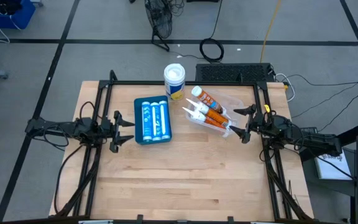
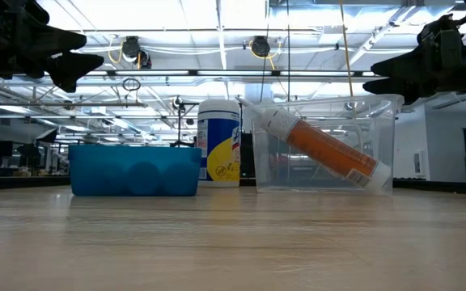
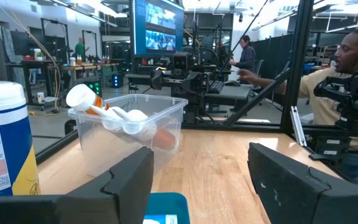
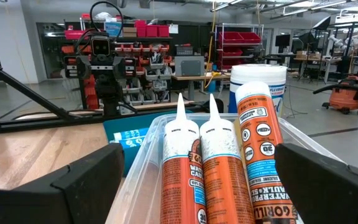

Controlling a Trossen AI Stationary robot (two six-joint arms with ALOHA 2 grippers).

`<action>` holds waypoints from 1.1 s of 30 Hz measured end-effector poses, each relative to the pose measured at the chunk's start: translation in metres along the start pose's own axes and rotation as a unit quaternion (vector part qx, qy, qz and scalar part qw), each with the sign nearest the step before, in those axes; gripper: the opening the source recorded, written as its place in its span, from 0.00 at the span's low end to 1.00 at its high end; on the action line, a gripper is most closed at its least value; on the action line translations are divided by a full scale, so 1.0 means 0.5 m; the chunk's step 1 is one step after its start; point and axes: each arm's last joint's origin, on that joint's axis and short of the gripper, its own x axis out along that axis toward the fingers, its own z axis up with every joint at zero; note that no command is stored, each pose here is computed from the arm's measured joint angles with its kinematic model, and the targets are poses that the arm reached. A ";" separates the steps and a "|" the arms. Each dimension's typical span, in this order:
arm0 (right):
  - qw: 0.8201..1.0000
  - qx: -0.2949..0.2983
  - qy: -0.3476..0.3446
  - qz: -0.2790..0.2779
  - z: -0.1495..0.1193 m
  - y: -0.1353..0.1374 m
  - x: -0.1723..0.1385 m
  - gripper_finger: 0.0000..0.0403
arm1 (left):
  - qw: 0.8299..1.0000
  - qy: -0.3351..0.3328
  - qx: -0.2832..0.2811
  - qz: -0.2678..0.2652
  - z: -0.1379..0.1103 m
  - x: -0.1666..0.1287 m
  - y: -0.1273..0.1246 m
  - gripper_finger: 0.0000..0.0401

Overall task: Pick & place silicon tubes, Sealant and Lysol wipes
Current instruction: Return to Home Position

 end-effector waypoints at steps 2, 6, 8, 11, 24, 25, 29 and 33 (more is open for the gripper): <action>1.000 0.000 0.000 0.000 0.000 0.000 0.000 0.97 | 1.000 0.000 0.000 0.000 0.000 0.000 0.000 0.66; 1.000 0.000 0.000 0.000 0.000 0.000 0.000 0.97 | 1.000 0.000 0.000 0.000 0.000 0.000 0.000 0.67; 1.000 0.000 0.000 0.000 0.000 0.000 0.000 0.97 | 1.000 0.000 0.000 0.000 0.000 0.000 0.000 0.67; 1.000 0.000 0.000 0.000 0.000 0.000 0.000 0.97 | 1.000 0.000 0.000 0.000 0.000 0.000 0.000 0.66; 1.000 0.000 0.000 0.000 0.000 0.000 0.000 0.97 | 1.000 0.000 0.000 0.000 0.000 0.000 0.000 0.66; 1.000 0.000 0.000 0.000 0.000 0.000 0.000 0.97 | 1.000 0.000 0.000 0.000 0.000 0.000 0.000 0.67; 1.000 0.000 0.000 0.000 0.000 0.000 0.000 0.97 | 1.000 0.000 0.000 0.000 0.000 0.000 0.000 0.67; 1.000 0.000 0.000 0.000 0.000 0.000 0.000 0.97 | 1.000 0.000 0.000 0.000 0.000 0.000 0.000 0.65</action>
